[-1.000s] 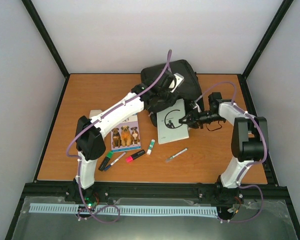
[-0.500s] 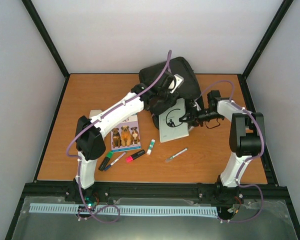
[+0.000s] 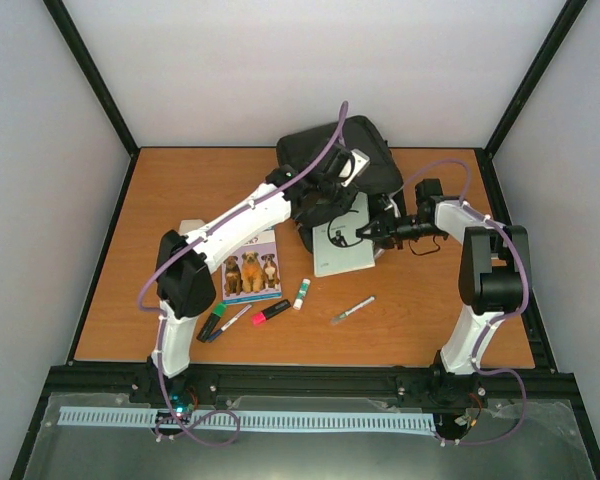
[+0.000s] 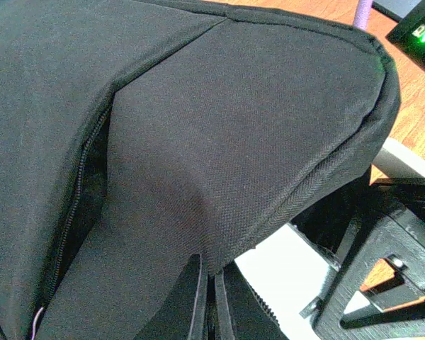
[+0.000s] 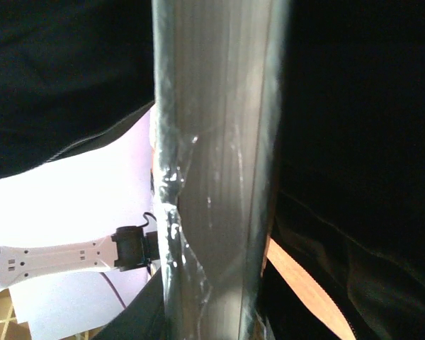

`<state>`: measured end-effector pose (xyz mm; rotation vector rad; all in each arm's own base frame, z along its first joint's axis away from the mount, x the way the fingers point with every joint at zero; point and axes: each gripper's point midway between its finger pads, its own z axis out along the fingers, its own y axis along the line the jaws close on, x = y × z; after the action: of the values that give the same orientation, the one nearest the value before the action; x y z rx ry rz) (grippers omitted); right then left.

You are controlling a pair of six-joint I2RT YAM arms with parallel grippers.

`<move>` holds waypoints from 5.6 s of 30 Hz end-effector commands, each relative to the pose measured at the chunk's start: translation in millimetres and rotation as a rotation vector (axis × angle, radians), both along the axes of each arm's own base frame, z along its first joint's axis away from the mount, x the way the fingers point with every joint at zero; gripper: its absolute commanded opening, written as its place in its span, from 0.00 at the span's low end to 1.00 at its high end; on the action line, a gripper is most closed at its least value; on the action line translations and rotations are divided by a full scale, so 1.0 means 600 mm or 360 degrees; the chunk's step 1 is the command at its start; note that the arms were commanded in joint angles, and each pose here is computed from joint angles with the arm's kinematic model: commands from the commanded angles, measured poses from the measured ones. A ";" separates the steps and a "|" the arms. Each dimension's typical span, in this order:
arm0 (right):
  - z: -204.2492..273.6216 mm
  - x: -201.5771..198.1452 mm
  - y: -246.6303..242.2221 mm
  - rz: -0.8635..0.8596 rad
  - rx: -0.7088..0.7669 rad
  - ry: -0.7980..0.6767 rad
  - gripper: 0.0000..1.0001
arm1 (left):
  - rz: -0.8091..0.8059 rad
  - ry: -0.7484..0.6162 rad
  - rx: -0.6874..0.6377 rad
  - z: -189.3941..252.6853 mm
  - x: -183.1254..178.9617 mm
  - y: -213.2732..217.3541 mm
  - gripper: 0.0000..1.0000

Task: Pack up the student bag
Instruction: Place the book in the student bag.

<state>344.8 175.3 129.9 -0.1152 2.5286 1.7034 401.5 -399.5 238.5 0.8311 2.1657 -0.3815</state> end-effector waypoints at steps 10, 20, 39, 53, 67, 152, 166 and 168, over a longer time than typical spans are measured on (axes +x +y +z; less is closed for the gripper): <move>0.086 -0.007 -0.007 -0.0035 0.0081 -0.0287 0.03 | -0.0085 -0.0094 -0.0008 0.045 0.008 -0.016 0.01; 0.047 0.063 -0.002 -0.0080 0.0063 -0.0163 0.08 | -0.0182 -0.0054 -0.0041 0.047 -0.010 -0.024 0.01; 0.019 0.035 -0.077 -0.0265 -0.0418 -0.0276 0.64 | -0.0148 -0.0038 0.0054 0.017 -0.005 -0.009 0.01; 0.145 -0.072 -0.077 0.0015 -0.0553 -0.1104 0.42 | -0.0169 0.0091 -0.0064 0.043 -0.036 0.012 0.01; 0.058 -0.132 -0.040 0.0778 -0.1219 -0.1950 0.45 | 0.0119 0.0059 -0.0057 0.039 -0.012 0.097 0.01; -0.099 -0.066 0.030 0.1361 -0.1691 -0.2272 0.03 | -0.0233 0.0498 -0.0244 0.006 -0.074 0.028 0.01; -0.134 0.024 0.033 0.1328 -0.1982 -0.2284 0.03 | -0.0253 0.0519 -0.0253 0.003 -0.079 0.025 0.01; -0.134 0.044 0.035 0.1304 -0.2045 -0.2302 0.03 | -0.0260 0.0524 -0.0255 0.003 -0.081 0.023 0.01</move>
<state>334.5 187.8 33.1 -1.8187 1.8329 -0.3163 364.1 -375.4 204.9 0.8597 2.4343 -0.7277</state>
